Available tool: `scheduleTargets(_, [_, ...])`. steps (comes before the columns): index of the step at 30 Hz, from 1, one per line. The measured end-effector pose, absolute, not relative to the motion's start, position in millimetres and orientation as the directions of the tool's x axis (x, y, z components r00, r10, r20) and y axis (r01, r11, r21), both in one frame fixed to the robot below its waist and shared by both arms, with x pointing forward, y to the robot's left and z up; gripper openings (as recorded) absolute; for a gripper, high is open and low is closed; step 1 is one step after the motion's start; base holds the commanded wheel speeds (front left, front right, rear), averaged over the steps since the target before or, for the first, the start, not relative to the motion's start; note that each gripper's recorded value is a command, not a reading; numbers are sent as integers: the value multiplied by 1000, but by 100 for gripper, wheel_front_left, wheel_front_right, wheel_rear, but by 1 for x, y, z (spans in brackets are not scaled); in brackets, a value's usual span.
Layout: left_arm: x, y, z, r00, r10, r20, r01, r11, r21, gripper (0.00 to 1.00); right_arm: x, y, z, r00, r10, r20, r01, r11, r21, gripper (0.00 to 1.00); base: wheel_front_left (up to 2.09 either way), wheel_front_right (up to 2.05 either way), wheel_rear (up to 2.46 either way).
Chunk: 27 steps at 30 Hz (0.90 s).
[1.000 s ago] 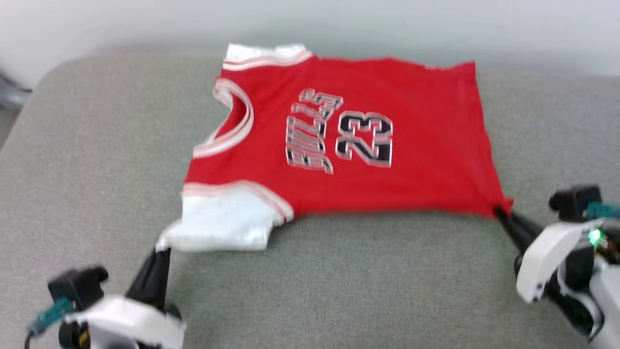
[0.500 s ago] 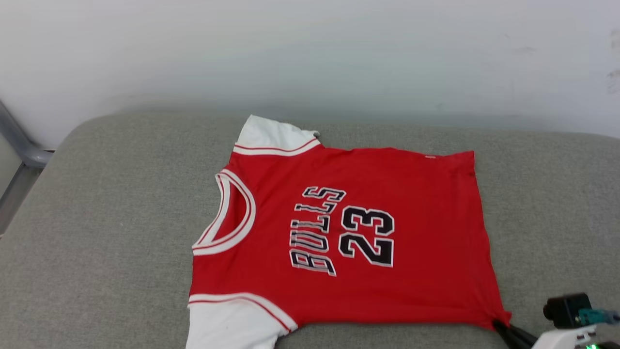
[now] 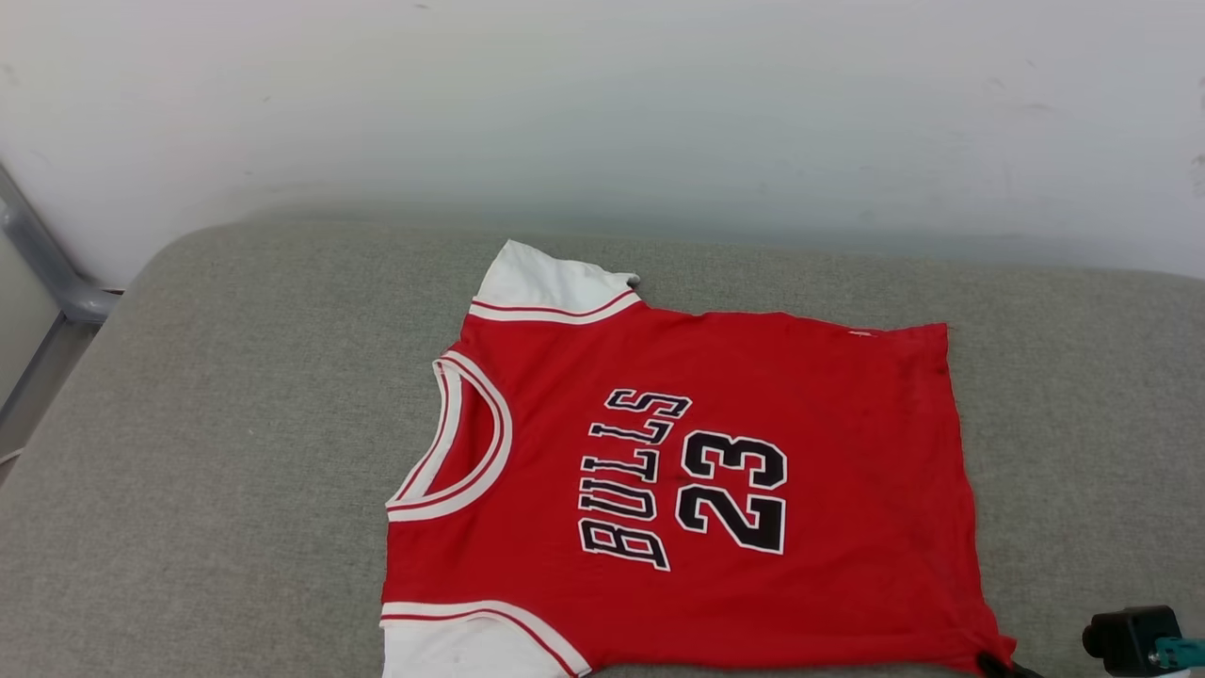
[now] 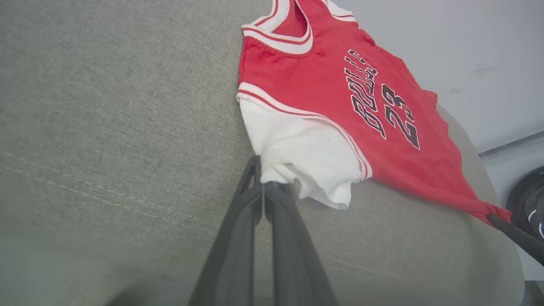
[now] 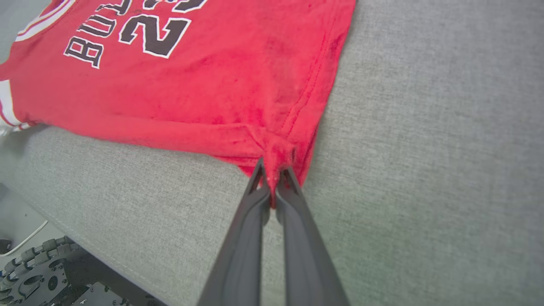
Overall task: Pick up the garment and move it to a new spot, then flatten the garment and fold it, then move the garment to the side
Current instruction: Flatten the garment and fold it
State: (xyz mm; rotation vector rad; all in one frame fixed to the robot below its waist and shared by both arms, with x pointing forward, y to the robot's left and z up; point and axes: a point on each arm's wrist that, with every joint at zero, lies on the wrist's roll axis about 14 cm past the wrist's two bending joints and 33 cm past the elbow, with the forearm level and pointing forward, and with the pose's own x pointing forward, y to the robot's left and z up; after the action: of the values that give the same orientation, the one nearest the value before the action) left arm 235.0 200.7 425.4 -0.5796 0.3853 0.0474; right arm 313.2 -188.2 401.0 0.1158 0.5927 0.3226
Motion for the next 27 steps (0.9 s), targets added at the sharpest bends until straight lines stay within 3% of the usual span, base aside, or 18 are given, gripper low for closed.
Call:
scheduleTargets(14, [314,207,478,962,-165,-217,75,925,-371,0,345,-178,430,821,350,-452,-283,936,211,0,0,0,0])
scheduleTargets(27, [408,200,499,941,-283,-185,231,937,-260,0,380,-185,425,832,323,-452,-238,942,235,0,0,0,0])
